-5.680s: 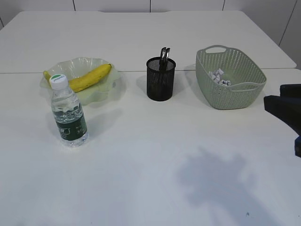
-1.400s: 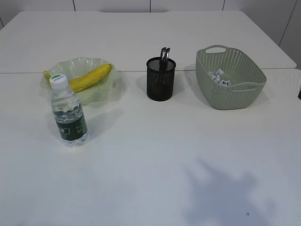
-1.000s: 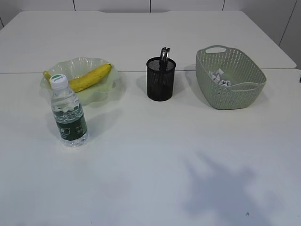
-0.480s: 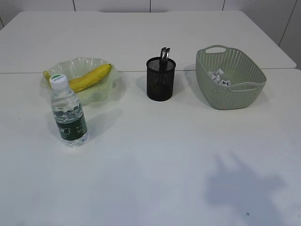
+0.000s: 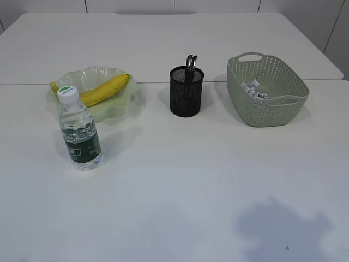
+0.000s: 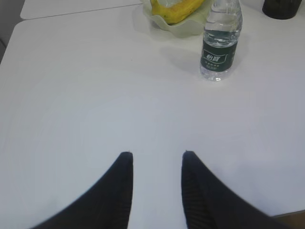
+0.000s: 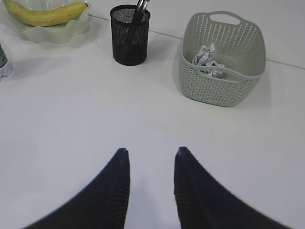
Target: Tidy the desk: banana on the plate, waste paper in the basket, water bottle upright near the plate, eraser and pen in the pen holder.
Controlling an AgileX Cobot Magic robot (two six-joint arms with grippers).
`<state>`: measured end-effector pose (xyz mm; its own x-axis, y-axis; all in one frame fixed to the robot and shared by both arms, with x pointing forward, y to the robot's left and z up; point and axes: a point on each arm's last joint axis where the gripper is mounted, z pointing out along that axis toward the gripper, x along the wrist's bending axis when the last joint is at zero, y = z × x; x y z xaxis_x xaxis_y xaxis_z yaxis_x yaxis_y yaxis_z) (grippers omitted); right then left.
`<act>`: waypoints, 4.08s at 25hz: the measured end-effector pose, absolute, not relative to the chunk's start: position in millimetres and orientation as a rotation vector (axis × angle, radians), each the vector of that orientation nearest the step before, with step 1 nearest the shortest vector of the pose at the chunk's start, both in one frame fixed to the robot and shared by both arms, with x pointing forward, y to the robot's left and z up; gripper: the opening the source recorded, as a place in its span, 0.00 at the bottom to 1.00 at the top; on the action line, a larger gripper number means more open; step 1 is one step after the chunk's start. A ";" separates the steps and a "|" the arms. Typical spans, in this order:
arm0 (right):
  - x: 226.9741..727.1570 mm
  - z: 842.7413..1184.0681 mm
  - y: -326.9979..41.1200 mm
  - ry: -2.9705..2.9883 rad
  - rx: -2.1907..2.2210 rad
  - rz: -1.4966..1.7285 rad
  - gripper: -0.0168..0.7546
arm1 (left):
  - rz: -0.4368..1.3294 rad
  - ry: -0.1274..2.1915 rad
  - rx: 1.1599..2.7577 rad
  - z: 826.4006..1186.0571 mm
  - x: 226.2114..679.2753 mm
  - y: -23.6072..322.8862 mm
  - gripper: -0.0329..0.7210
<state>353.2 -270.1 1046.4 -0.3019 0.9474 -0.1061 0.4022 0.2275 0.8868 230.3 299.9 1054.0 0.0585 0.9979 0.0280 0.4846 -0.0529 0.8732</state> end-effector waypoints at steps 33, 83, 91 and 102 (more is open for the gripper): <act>285.5 1067.7 -274.3 1.889 1.184 1.142 0.33 | 0.918 1.511 1.629 1054.0 230.3 299.9 0.36; 213.5 1048.9 -293.3 2.060 1.156 0.941 0.33 | 0.918 1.511 1.629 1054.0 230.3 299.9 0.36; 215.5 1049.0 -293.2 2.043 1.149 0.949 0.33 | 0.918 1.511 1.629 1054.0 230.3 299.9 0.36; 218.5 1048.8 -292.9 2.019 1.141 0.960 0.33 | 0.918 1.511 1.629 1054.0 230.3 299.9 0.36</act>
<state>218.5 -292.9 1048.8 -0.4339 0.8865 -0.1608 0.4346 0.3622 0.8246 230.3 299.9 1054.0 0.0585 0.9979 0.0280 0.4846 -0.0529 0.8732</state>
